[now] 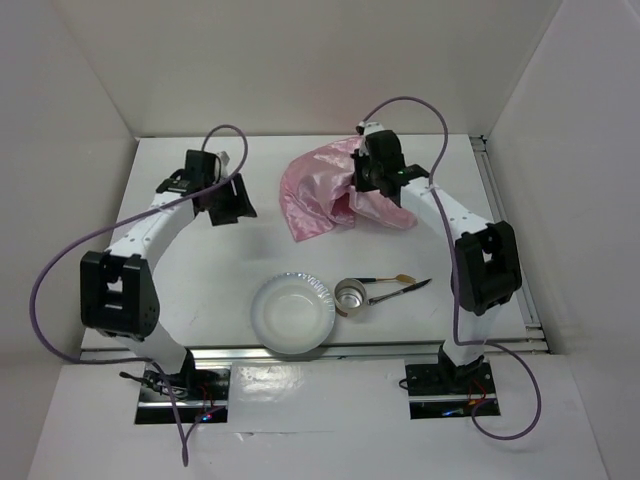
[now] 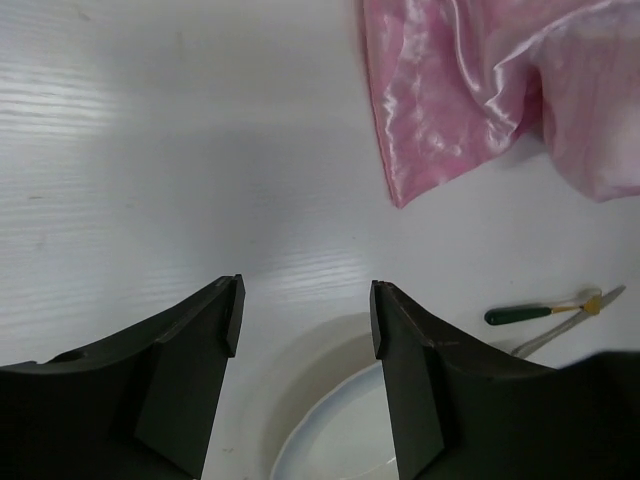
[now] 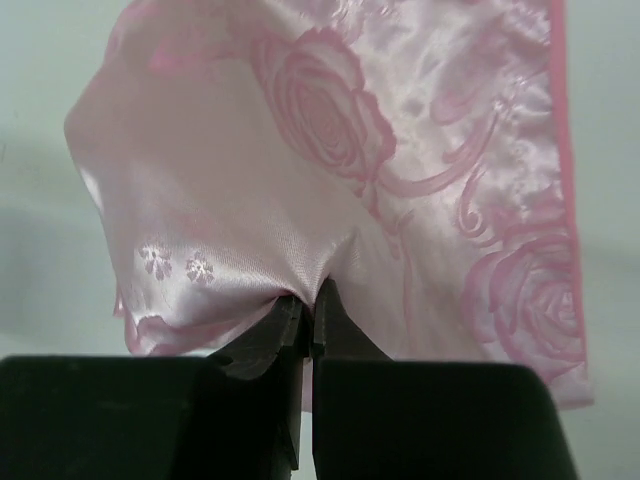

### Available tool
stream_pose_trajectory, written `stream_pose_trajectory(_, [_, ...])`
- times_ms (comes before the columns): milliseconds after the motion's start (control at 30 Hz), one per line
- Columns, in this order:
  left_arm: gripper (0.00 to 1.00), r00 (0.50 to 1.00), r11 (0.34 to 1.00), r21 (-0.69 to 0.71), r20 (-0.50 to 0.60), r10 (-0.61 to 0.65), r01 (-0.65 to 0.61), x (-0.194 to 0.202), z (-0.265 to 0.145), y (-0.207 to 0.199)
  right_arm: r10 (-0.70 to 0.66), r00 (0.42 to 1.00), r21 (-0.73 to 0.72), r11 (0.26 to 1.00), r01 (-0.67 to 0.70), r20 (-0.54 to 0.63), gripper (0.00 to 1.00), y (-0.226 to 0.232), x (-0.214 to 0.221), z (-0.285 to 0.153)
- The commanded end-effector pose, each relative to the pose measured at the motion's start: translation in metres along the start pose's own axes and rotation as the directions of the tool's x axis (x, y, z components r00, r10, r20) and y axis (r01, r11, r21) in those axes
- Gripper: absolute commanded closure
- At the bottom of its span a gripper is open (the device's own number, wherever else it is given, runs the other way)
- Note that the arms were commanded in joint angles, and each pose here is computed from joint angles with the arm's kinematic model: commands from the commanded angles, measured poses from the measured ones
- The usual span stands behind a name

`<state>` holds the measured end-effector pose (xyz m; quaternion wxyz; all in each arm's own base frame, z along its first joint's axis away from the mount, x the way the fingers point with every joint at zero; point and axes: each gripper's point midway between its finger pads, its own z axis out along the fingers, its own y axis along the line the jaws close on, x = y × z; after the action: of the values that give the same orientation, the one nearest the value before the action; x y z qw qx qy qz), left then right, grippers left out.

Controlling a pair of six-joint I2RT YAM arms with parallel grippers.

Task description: Set the dinner table for one person

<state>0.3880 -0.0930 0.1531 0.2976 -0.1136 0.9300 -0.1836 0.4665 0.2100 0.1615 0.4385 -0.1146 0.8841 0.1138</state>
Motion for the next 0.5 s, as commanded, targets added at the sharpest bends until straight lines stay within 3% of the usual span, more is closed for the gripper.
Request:
stream_pose_trajectory(0, [0.3,0.992,0.993,0.114,-0.122,-0.025,0.039,0.023,0.019,-0.041,-0.027,0.996,-0.051,0.998,0.031,0.081,1.0,0.003,-0.034,-0.019])
stream_pose_trajectory(167, [0.29,0.977,0.986,0.163,-0.213,0.002,0.034,0.052,0.061,-0.076,0.032,0.997,-0.055,0.998,-0.028,0.071,1.0,-0.014,-0.034,-0.026])
stream_pose_trajectory(300, [0.27,0.957,0.994,0.107,-0.284,0.063,-0.034,0.076,0.083,-0.096,0.067,0.996,-0.075,0.995,-0.062,0.057,1.0,-0.019,-0.029,-0.028])
stream_pose_trajectory(467, [0.27,0.964,1.0,-0.011,-0.263,-0.028,0.027,0.077,0.104,-0.088,0.086,0.994,-0.07,0.994,-0.081,0.067,1.0,-0.027,-0.033,-0.031])
